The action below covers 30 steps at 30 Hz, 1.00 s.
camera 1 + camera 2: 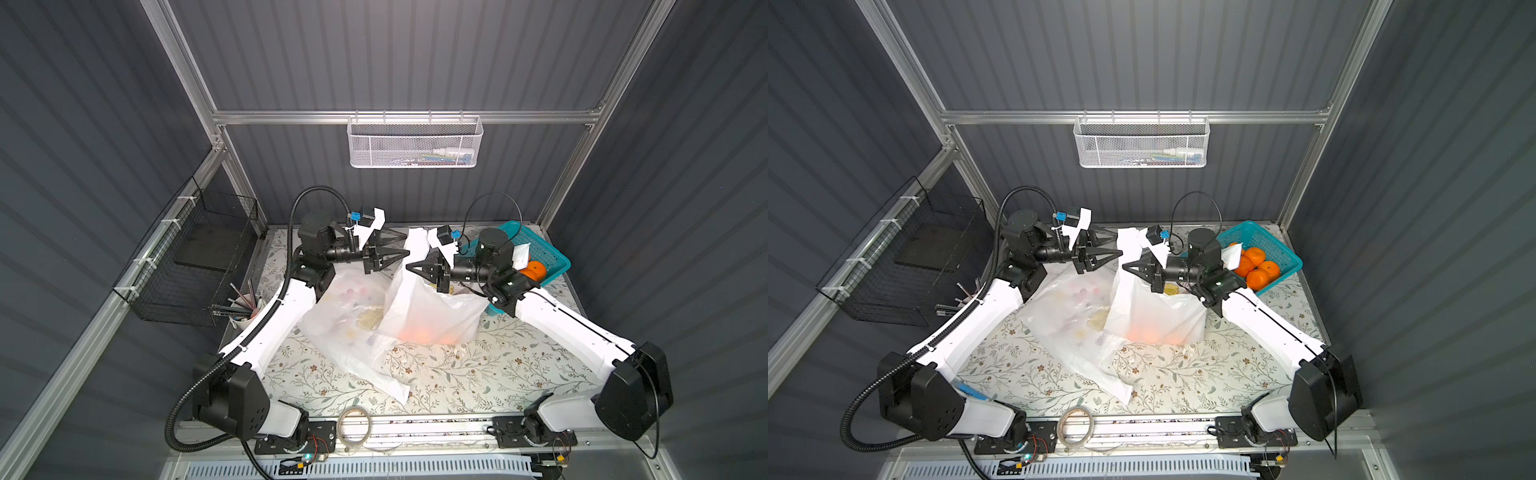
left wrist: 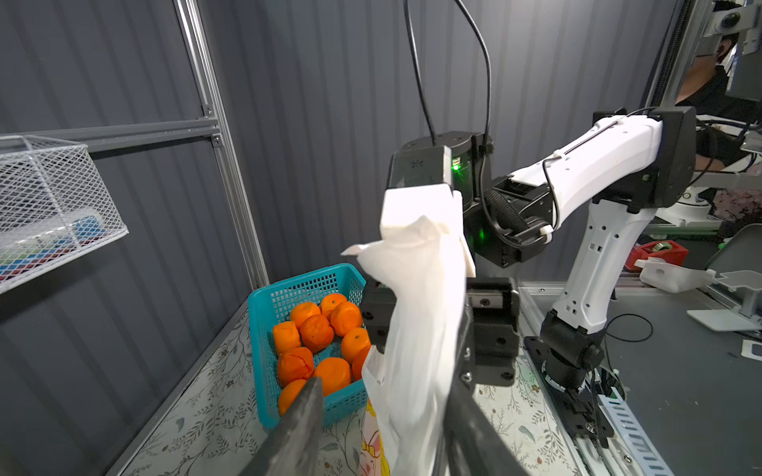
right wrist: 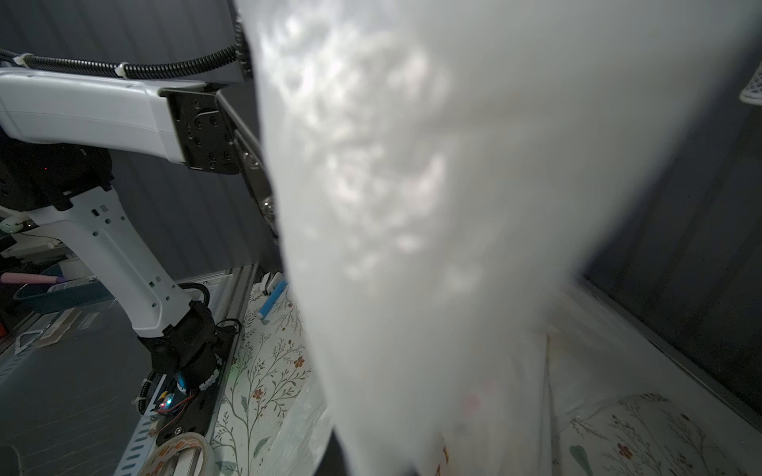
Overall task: Place the oranges into plastic bags & tie knots
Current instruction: Tie the plastic bag at the center of the board.
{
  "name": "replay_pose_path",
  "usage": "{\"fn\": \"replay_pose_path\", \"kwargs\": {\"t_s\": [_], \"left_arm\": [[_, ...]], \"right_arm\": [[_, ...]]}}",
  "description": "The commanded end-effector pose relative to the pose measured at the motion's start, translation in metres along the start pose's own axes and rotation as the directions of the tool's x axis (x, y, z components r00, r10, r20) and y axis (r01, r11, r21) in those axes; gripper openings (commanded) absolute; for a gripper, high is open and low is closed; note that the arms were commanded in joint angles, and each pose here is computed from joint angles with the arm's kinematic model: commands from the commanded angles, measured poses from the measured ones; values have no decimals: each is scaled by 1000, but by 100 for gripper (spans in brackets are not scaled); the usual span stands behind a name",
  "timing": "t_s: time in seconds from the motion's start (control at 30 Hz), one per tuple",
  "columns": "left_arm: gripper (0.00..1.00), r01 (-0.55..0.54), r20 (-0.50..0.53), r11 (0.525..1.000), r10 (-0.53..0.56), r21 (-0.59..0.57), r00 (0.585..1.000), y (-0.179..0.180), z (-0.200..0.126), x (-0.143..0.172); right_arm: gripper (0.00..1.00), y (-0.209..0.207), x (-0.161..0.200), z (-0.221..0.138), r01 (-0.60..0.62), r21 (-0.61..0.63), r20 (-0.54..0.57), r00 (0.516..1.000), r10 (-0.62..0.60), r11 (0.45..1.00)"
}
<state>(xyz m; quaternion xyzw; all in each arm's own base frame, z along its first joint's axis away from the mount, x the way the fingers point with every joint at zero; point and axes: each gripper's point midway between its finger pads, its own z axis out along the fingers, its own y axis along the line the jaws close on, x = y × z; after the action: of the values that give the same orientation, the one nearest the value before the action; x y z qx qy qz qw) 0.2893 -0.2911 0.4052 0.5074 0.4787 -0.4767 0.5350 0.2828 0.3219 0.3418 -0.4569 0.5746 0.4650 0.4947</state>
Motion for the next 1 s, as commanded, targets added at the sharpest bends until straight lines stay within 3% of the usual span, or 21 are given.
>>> {"fn": "replay_pose_path", "kwargs": {"t_s": [0.0,0.2,0.6,0.77,0.97], "left_arm": [[77,51,-2,980,-53,-194,999,8,-31,30],[87,132,26,979,-130,-155,991,-4,-32,65],[89,166,35,983,-163,-76,986,-4,-1,84],[77,184,28,982,-183,-41,983,-2,15,90],[49,184,32,983,-184,6,982,-7,26,86]], "right_arm": [[0,-2,-8,-2,10,36,10,1000,-10,999],[0,-4,-11,-2,3,54,3,1000,-3,999],[0,-1,-14,-1,0,48,13,1000,-1,999],[0,0,-17,-1,-1,46,21,1000,0,999],[0,-2,-15,1,-6,56,18,1000,5,998]]}}
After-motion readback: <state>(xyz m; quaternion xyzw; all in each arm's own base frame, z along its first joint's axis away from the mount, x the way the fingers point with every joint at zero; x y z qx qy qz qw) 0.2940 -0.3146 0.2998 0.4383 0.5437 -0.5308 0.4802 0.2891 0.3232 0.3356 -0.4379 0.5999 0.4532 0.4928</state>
